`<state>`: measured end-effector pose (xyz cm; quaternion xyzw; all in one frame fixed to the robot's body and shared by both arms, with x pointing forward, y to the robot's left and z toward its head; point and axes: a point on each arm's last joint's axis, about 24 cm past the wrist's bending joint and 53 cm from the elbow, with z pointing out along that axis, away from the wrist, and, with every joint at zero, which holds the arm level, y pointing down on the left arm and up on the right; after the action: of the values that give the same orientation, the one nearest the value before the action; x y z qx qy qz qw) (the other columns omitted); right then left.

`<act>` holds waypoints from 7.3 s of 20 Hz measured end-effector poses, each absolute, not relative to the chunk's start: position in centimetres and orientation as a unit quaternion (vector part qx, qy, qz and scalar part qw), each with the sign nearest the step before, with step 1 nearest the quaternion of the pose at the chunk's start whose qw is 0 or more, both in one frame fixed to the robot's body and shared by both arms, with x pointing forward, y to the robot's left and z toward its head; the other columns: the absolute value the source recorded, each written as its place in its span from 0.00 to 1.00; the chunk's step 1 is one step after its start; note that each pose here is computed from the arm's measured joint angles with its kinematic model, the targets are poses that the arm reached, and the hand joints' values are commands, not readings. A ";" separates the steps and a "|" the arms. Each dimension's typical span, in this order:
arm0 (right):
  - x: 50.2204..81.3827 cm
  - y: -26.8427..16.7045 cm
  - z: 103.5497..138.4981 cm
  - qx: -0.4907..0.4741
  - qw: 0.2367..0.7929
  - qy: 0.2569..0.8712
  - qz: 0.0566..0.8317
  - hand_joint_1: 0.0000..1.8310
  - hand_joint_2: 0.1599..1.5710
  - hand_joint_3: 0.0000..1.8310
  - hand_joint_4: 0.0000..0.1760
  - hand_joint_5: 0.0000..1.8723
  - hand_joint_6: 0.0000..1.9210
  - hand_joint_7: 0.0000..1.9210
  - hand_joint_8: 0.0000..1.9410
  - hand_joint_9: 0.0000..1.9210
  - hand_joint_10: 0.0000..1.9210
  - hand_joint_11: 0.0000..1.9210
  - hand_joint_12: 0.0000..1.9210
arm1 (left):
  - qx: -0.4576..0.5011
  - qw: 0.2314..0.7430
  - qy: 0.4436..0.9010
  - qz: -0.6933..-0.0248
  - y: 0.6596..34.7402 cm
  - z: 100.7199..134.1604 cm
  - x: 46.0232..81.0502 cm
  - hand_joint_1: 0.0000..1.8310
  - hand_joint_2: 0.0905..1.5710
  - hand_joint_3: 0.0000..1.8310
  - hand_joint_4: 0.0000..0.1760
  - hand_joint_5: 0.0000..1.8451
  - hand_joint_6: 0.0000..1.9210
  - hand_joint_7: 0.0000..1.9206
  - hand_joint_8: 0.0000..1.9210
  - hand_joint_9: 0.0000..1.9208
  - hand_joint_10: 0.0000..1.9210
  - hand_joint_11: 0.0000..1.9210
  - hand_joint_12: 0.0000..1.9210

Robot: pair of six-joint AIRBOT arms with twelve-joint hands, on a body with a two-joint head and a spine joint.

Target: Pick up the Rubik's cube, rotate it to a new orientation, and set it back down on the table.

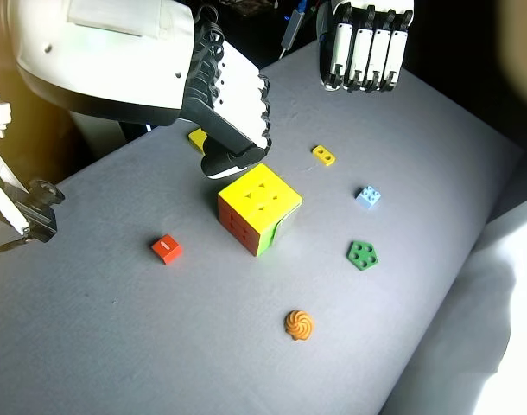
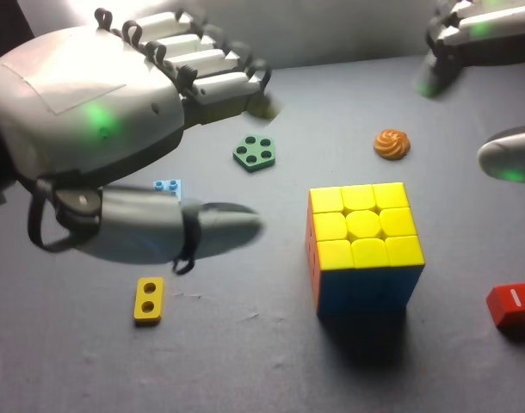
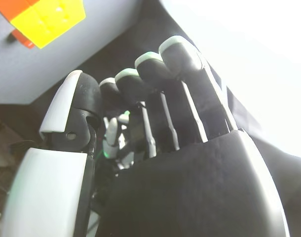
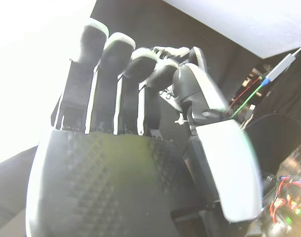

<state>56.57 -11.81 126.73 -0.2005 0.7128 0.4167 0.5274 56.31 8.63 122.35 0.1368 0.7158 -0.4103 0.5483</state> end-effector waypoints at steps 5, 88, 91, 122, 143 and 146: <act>56.6 -11.8 126.7 -0.202 0.528 0.713 0.415 0.00 0.78 0.00 0.00 0.17 0.00 0.17 0.00 0.15 0.00 0.00 0.36 | 0.132 0.547 0.717 -0.411 8.7 122.3 56.4 0.00 0.74 0.00 0.00 0.13 0.00 0.11 0.00 0.09 0.00 0.00 0.21; 56.5 -11.8 126.5 -0.216 0.534 0.711 0.404 0.00 0.77 0.00 0.00 0.20 0.00 0.18 0.00 0.15 0.00 0.00 0.36 | -0.218 0.363 0.862 -0.279 -0.2 107.4 61.9 0.63 0.49 0.00 0.00 0.08 0.01 0.02 0.01 0.00 0.00 0.01 0.01; 56.5 -11.8 126.5 -0.216 0.533 0.711 0.405 0.00 0.77 0.00 0.00 0.19 0.00 0.17 0.00 0.14 0.00 0.00 0.39 | -0.217 0.363 0.863 -0.277 -0.4 107.0 61.9 0.63 0.51 0.00 0.00 0.07 0.01 0.01 0.00 0.00 0.00 0.00 0.00; 56.5 -11.9 126.0 -0.219 0.529 0.715 0.401 0.00 0.78 0.00 0.00 0.20 0.00 0.19 0.00 0.17 0.00 0.00 0.43 | -0.201 0.365 0.865 -0.279 -0.2 103.3 62.0 0.58 0.56 0.00 0.00 0.13 0.01 0.10 0.01 0.08 0.01 0.00 0.31; 56.4 -12.0 124.9 -0.267 0.541 0.712 0.360 0.10 0.83 0.00 0.00 0.28 0.00 0.33 0.01 0.32 0.02 0.05 0.54 | -0.194 0.378 0.851 -0.309 0.3 105.5 62.7 0.74 0.73 0.00 0.00 0.48 0.52 0.45 0.64 0.38 0.77 0.26 0.80; 56.5 -12.2 124.7 -0.268 0.543 0.713 0.352 0.59 0.80 0.00 0.00 0.38 0.49 0.45 0.60 0.52 0.23 0.25 0.75 | -0.195 0.395 0.838 -0.322 1.0 107.9 63.9 0.74 0.73 0.00 0.00 0.50 0.49 0.45 0.65 0.37 0.77 0.24 0.82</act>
<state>56.55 -12.16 124.71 -0.2682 0.7133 0.3521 0.5434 63.90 0.99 107.92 -0.1946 0.8379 -0.3222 0.3954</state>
